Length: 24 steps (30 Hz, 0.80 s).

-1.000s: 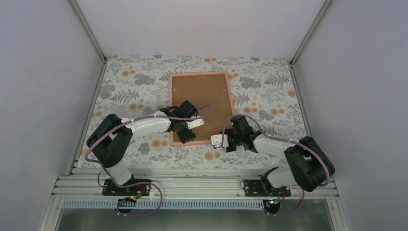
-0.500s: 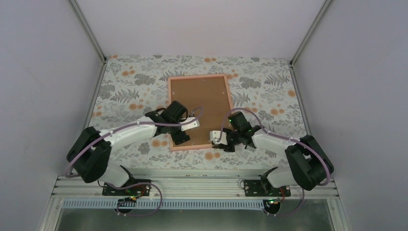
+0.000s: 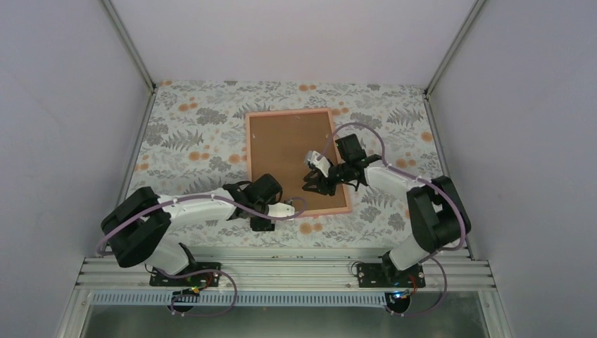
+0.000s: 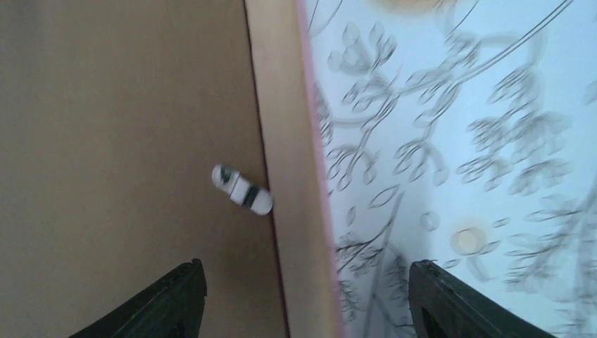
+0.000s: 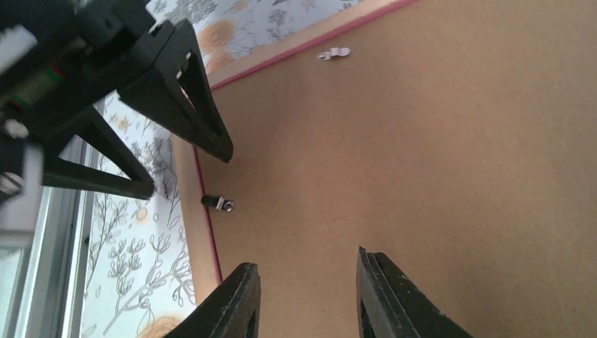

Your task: Put the photo into the frame

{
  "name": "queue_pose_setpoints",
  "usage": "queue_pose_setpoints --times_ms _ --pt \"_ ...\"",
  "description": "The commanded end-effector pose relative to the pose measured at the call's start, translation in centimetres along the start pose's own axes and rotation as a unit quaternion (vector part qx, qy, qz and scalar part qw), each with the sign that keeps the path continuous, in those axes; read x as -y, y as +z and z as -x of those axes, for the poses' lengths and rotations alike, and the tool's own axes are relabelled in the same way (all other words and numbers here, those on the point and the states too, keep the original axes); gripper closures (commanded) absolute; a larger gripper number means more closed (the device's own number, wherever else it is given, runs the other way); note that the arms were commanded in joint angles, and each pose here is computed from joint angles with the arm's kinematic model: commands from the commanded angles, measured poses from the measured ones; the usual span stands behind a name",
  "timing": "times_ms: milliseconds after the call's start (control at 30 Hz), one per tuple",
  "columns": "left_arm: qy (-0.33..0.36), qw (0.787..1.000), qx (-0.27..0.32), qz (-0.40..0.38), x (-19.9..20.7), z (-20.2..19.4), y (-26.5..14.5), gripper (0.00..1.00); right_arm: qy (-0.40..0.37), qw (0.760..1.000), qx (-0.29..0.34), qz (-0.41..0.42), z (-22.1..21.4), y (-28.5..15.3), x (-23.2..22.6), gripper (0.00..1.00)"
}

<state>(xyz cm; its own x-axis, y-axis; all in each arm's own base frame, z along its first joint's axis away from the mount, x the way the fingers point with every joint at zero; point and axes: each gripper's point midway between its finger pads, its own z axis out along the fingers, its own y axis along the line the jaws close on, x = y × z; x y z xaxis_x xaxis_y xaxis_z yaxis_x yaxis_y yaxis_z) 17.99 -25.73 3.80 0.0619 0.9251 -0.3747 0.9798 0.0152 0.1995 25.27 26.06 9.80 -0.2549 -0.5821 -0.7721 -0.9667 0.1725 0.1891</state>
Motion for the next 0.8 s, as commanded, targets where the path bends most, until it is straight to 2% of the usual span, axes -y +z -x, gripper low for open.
queue_pose_setpoints --times_ms 0,200,267,400,467,600,767 --pt "0.016 0.996 -0.046 0.069 -2.6 -2.5 1.1 0.30 0.084 0.996 0.016 0.031 0.9 0.5 0.4 0.67" --pt "0.018 0.995 -0.053 0.078 -4.0 -3.9 1.0 0.50 0.142 0.988 0.008 0.059 0.4 2.5 1.0 0.71" --pt "0.019 0.997 -0.039 0.064 -3.6 -3.5 0.5 0.50 0.161 0.985 0.009 0.067 0.5 3.0 1.2 0.72" --pt "0.003 0.999 0.035 0.037 -3.4 0.2 -2.0 0.48 0.185 0.980 0.011 0.066 0.9 3.8 2.1 0.73" --pt "-0.018 0.998 0.053 0.041 -4.2 1.6 -2.7 0.48 0.194 0.979 0.014 0.063 1.1 4.1 2.7 0.74" --pt "-0.069 0.996 0.034 0.046 -6.0 2.5 -1.6 0.49 0.208 0.976 0.016 0.062 1.2 4.4 3.3 0.75" --pt "-0.084 0.995 0.026 0.050 -6.8 3.0 -0.1 0.50 0.220 0.974 0.013 0.050 0.6 4.4 4.2 0.77"
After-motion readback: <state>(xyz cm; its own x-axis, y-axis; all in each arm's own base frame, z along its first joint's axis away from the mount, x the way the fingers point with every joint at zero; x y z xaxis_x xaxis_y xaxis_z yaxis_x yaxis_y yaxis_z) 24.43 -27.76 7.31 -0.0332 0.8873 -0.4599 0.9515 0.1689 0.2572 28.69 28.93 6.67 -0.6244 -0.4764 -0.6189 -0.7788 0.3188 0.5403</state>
